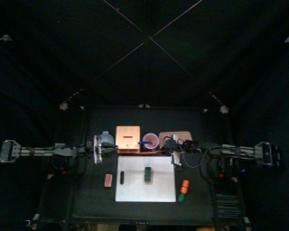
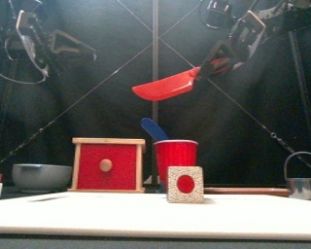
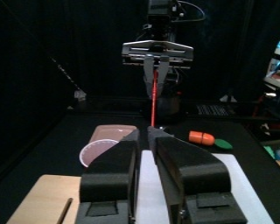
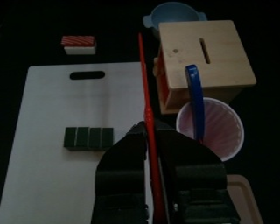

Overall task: Cut the sushi into 4 pieces with the knife
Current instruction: Grasp knife edge with left hand

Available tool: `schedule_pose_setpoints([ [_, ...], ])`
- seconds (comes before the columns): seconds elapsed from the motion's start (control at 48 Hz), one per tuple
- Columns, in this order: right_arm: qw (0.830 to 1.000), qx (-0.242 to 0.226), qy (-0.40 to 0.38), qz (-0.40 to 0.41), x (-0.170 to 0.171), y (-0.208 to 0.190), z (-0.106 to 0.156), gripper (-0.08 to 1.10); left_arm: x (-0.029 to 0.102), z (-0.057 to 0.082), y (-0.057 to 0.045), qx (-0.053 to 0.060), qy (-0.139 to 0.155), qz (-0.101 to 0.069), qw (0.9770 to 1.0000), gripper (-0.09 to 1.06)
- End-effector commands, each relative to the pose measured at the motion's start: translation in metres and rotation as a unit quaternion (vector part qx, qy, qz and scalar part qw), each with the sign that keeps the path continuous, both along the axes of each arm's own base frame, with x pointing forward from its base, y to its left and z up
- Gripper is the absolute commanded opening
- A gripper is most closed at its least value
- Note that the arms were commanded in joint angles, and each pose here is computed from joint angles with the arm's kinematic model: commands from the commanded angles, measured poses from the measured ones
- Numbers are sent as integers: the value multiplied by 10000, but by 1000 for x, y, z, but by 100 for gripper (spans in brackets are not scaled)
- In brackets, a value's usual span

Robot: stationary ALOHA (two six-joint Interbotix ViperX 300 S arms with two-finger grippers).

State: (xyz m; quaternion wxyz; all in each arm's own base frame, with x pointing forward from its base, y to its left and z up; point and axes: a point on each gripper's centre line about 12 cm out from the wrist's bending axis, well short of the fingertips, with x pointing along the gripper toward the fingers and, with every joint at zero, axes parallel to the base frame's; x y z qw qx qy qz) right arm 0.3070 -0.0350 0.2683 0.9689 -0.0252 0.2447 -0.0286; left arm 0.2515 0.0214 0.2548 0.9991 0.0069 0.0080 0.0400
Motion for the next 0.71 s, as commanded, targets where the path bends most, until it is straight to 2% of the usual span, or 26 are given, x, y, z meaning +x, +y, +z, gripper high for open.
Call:
schedule_pose_setpoints([
  [0.021,9994,-8,-333,-80,6,1,2,16,23,7,-5,-7,361,-123,9993,87],
  [0.104,9995,-21,-301,-47,10,4,-6,16,37,5,-8,-20,720,-181,9972,93],
  [0.146,9996,-39,-266,-35,12,5,-11,16,44,2,-9,-16,935,-212,9954,94],
  [0.292,9997,-72,-228,-4,17,7,-16,16,61,-7,-6,-39,1384,-178,9902,94],
  [0.521,9996,-118,-252,15,17,8,-18,16,83,-28,-4,-88,1738,-156,9846,94],
  [0.708,9995,-100,-293,1,15,10,-22,16,92,-42,4,-130,1939,-49,9809,92],
])
